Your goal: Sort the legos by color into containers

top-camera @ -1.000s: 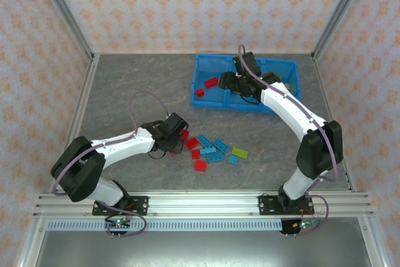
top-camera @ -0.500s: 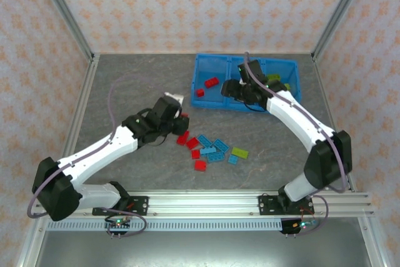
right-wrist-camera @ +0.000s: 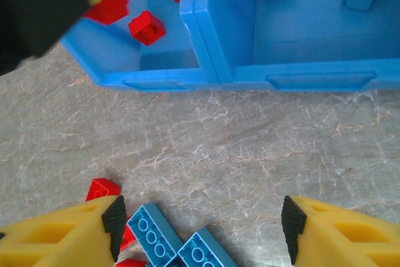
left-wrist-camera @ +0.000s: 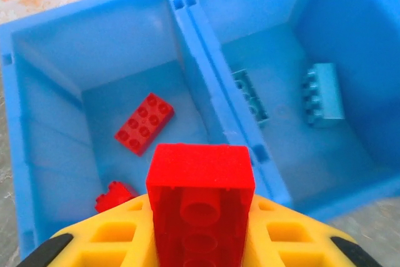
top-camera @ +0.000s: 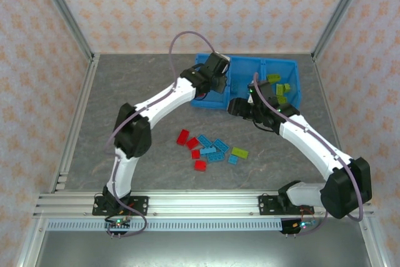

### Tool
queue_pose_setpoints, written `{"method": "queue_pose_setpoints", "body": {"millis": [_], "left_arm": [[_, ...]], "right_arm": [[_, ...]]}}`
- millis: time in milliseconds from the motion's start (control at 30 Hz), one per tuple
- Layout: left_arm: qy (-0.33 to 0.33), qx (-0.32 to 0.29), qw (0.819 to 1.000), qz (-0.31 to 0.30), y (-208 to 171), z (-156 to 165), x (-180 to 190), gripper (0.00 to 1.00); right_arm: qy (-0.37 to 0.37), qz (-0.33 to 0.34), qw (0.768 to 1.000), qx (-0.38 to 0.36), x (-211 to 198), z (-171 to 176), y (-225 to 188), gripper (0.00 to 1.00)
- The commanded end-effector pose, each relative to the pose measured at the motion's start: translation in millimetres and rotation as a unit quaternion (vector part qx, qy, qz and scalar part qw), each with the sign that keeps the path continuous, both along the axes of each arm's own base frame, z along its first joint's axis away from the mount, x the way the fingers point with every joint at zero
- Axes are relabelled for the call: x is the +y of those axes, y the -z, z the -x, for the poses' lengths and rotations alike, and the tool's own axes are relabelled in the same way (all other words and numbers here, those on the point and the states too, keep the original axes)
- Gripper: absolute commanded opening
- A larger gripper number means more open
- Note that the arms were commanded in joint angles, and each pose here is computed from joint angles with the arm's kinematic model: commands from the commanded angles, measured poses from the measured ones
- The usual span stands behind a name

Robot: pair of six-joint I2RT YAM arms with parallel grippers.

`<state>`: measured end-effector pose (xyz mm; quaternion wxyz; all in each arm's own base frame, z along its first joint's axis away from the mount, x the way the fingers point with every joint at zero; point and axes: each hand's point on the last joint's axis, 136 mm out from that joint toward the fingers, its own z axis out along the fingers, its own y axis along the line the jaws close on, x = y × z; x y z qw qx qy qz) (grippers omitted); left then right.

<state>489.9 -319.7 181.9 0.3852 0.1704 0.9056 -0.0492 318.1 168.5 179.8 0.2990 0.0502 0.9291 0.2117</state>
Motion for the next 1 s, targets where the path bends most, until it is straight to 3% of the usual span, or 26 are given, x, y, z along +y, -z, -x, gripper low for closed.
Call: {"method": "queue_pose_setpoints", "body": {"millis": [0, 267, 400, 567, 667, 800, 967], "left_arm": [[-0.023, 0.001, 0.999, -0.047, 2, -18, 22, 0.34], [-0.031, -0.013, 0.999, -0.037, -19, -18, 23, 0.54], [-0.025, -0.032, 0.999, -0.025, -50, 11, 31, 0.55], [-0.038, -0.02, 0.999, 0.016, -58, 64, 57, 0.54], [-0.05, 0.013, 0.998, 0.019, -34, 95, 78, 0.54], [-0.044, 0.105, 0.993, 0.023, 21, 136, 89, 0.54], [-0.043, 0.192, 0.98, 0.036, 78, 161, 94, 0.54]], "right_arm": [[-0.01, 0.029, 0.998, -0.046, -2, -16, -19, 0.69], [-0.028, 0.008, 0.999, -0.039, 9, -16, -25, 0.69], [-0.026, 0.001, 0.999, -0.042, 9, -13, -27, 0.69], [-0.009, -0.011, 0.999, -0.046, 7, -13, -30, 0.69], [-0.004, -0.021, 0.999, -0.046, 8, -14, -29, 0.7], [0.004, -0.021, 0.999, -0.028, 9, -16, -17, 0.7], [0.002, -0.03, 1.0, -0.009, 14, -17, -10, 0.7]]}}
